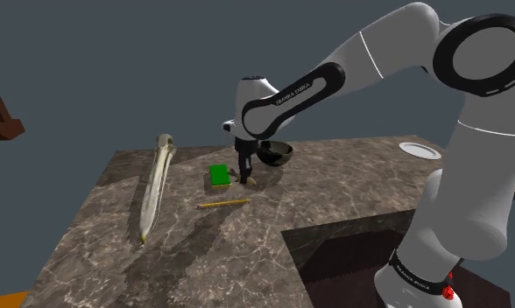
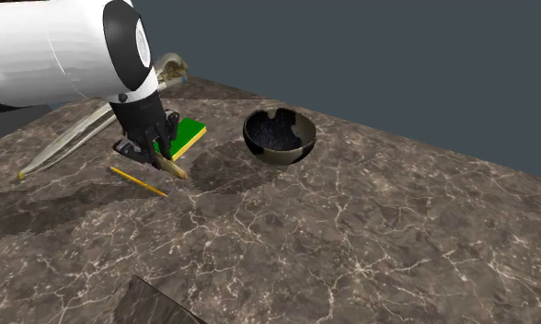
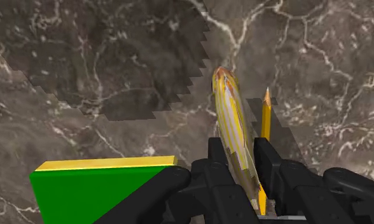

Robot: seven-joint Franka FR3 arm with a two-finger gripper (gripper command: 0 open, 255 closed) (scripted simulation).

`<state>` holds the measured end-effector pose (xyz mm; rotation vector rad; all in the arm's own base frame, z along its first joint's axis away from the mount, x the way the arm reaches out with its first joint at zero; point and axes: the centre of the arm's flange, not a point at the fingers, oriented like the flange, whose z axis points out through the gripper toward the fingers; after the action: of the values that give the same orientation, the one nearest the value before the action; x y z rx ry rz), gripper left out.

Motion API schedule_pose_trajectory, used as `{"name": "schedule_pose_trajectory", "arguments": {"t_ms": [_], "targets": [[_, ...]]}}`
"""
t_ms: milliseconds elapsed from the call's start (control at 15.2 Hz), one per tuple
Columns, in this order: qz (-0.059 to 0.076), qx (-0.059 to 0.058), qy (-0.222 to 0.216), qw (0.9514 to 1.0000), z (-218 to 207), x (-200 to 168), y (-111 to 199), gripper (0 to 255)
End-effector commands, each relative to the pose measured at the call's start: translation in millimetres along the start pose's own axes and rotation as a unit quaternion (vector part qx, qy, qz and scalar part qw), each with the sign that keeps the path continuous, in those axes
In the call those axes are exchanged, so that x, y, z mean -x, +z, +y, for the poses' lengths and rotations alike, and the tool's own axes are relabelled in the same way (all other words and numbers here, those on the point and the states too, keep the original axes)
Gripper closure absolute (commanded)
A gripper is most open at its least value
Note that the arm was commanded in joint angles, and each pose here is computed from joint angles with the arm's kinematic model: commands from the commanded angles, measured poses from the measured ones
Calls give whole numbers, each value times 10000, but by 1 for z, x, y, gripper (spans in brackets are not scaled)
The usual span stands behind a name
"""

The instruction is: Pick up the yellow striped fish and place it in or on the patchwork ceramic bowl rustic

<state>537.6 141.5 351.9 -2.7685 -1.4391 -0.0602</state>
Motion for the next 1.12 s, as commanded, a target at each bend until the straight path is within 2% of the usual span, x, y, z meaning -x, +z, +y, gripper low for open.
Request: {"name": "schedule_pose_trajectory", "arguments": {"t_ms": [0,1056], "targets": [[-1,-2,0,10000,0,0,-10,255],[-1,-2,0,10000,0,-4,-94,255]]}}
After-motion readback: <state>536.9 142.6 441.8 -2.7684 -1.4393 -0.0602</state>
